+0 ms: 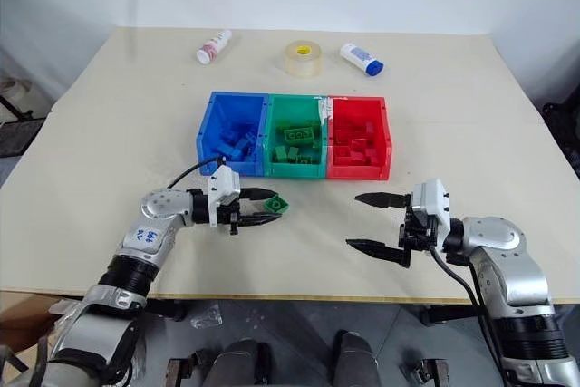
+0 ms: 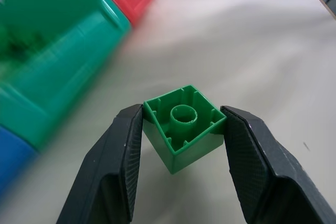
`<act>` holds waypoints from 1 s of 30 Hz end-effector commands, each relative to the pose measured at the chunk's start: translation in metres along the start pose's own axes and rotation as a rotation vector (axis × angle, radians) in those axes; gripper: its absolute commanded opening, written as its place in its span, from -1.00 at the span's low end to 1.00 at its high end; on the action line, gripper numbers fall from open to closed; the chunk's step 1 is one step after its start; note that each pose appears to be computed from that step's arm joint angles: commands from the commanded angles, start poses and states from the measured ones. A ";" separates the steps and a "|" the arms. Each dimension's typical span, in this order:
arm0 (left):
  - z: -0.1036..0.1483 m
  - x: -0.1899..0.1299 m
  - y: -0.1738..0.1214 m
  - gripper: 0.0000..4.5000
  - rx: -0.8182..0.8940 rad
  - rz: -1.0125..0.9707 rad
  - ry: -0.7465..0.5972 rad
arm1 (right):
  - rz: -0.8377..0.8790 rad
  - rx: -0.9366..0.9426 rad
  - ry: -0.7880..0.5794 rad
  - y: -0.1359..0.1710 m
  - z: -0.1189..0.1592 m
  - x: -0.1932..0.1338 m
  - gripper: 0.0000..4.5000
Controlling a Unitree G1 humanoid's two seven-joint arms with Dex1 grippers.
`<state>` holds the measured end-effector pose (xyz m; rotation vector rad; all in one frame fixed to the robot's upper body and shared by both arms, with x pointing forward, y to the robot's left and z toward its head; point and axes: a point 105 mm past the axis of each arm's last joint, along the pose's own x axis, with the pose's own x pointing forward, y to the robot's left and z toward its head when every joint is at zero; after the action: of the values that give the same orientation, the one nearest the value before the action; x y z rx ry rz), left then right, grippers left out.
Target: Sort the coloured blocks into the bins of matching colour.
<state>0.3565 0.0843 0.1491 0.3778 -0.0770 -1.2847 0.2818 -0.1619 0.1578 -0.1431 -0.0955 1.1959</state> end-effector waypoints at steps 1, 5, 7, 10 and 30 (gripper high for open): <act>0.029 0.005 0.016 -0.12 0.074 0.037 -0.059 | -0.071 -0.019 -0.041 -0.010 0.012 -0.004 1.00; 0.055 0.018 0.047 -0.12 0.120 0.112 -0.091 | -0.138 -0.032 -0.091 -0.017 0.020 -0.006 1.00; 0.057 0.022 0.055 -0.12 0.132 0.127 -0.086 | -0.164 -0.034 -0.102 -0.020 0.022 -0.005 1.00; 0.061 0.030 0.066 -0.12 0.123 0.156 -0.094 | -0.193 -0.038 -0.118 -0.024 0.026 -0.005 1.00; 0.065 -0.048 0.067 0.99 0.054 0.182 -0.183 | -0.102 -0.083 -0.053 -0.042 0.039 -0.003 1.00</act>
<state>0.3975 0.1151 0.2291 0.3278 -0.2717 -1.1433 0.3136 -0.1723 0.1963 -0.1325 -0.1967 1.0739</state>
